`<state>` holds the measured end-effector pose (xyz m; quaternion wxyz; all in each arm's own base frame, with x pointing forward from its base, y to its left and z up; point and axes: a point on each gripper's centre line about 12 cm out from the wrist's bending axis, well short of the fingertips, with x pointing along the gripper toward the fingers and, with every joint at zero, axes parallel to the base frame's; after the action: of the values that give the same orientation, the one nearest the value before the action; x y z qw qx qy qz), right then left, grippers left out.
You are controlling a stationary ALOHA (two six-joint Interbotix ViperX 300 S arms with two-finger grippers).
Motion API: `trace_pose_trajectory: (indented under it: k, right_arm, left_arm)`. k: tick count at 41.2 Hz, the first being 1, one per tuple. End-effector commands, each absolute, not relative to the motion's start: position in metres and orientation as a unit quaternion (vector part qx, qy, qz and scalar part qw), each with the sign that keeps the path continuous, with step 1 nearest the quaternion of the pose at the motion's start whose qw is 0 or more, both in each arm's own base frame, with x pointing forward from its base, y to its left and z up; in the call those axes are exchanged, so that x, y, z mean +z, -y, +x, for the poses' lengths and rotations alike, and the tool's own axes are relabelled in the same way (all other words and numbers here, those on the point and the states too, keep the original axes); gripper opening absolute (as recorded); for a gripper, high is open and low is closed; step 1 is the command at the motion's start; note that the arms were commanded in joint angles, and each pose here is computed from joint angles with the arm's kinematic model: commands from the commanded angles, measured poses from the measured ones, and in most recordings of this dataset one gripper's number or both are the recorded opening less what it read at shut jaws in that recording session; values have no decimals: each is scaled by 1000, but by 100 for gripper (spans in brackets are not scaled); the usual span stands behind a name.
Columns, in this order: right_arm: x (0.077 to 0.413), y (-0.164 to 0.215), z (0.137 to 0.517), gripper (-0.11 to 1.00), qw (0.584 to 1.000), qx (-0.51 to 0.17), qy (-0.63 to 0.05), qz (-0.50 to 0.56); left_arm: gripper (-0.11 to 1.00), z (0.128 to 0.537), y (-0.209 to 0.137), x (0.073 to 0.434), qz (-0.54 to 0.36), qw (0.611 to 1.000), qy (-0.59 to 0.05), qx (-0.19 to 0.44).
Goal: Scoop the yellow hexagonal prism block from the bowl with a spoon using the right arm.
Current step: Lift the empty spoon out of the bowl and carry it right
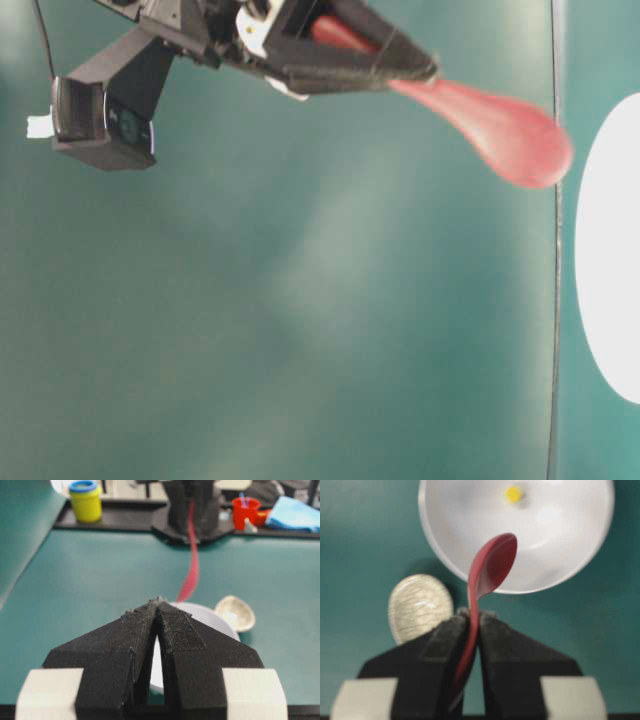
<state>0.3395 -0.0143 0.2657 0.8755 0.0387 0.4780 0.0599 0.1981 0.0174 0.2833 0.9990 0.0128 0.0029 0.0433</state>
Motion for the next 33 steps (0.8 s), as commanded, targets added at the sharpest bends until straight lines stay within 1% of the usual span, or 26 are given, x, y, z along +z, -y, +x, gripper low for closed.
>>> trace_pose_trajectory:
  k: [1, 11, 17, 25, 33]
  right_arm:
    - [281, 4, 333, 9, 885, 67, -459, 45]
    - [280, -22, 314, 9, 880, 72, -461, 87]
    - [271, -39, 304, 9, 878, 78, -461, 103]
    - [244, -58, 299, 9, 879, 78, -454, 119]
    - [217, -60, 290, 9, 883, 60, -445, 138]
  left_arm:
    - [3, 201, -18, 294, 16, 999, 10, 45]
    - [3, 201, -18, 294, 16, 999, 10, 45]
    - [3, 201, -18, 293, 16, 999, 9, 45]
    - [3, 200, -18, 294, 16, 999, 10, 45]
    - [3, 201, -18, 294, 16, 999, 10, 45]
